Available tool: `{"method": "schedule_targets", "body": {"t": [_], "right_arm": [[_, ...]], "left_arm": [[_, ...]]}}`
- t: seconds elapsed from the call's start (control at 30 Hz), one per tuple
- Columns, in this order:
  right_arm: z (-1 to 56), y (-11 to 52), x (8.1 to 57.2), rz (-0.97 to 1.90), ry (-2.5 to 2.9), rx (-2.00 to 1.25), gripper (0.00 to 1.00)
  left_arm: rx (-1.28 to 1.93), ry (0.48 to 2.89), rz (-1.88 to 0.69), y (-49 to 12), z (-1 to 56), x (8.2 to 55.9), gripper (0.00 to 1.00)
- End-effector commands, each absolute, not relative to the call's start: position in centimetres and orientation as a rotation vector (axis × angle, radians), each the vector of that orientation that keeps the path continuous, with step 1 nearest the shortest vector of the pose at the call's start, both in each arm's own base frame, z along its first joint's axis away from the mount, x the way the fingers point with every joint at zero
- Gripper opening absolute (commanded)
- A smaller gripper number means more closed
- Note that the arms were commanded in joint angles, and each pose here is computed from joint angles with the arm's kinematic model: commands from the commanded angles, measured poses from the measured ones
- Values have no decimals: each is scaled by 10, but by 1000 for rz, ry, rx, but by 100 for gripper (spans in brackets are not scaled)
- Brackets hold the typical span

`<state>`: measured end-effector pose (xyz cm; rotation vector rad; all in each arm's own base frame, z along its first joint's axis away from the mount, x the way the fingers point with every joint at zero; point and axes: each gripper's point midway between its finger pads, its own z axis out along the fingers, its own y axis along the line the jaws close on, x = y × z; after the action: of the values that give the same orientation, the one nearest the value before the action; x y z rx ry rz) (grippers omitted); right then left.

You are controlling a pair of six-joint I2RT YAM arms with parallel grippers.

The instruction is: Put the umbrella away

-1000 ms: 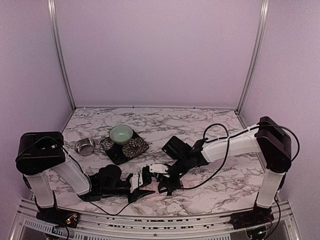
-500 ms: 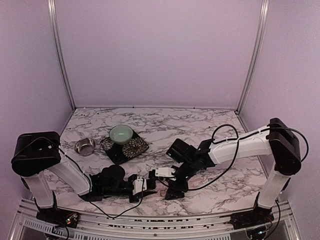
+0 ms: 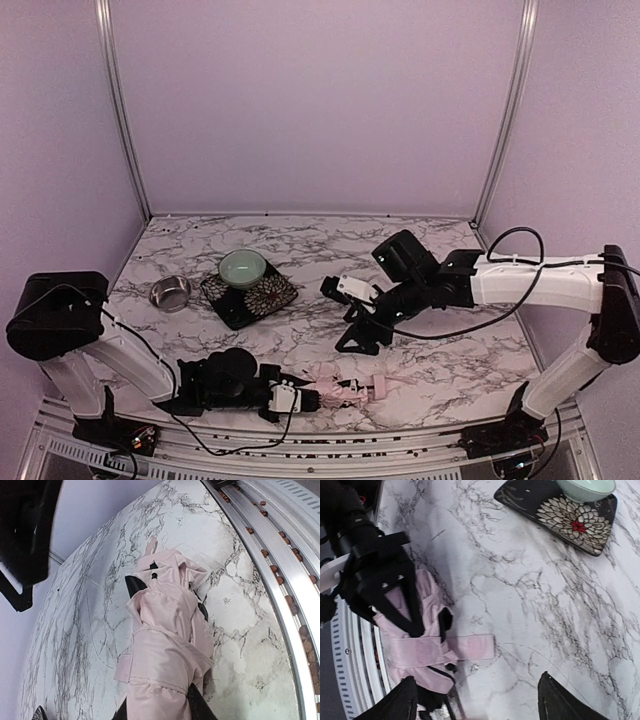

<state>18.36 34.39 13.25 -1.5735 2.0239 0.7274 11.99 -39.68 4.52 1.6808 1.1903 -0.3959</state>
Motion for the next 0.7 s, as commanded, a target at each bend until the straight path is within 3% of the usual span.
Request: {"method": "schedule_targets", "body": {"t": [0.0,0.17,0.43,0.53,0.67], "right_arm": [[117,343,219,711,2210,-1318,73],[72,347,208,765,2413,-1332,63],[36,365,169,1022,2501,-1467,61],[34,371,151,1149,2509,-1531,54],[29,357,129,1228,2599,-1579,53]], "left_arm": [[2047,1186,-200,-348,-28,86,0],[2133,1070,-140,-344,-32,69,0],[2189,1106,-205,-338,-42,49,0],[2188,1122,-200,-336,-43,49,0],[2185,1138,-199,-333,-44,50,0]]}}
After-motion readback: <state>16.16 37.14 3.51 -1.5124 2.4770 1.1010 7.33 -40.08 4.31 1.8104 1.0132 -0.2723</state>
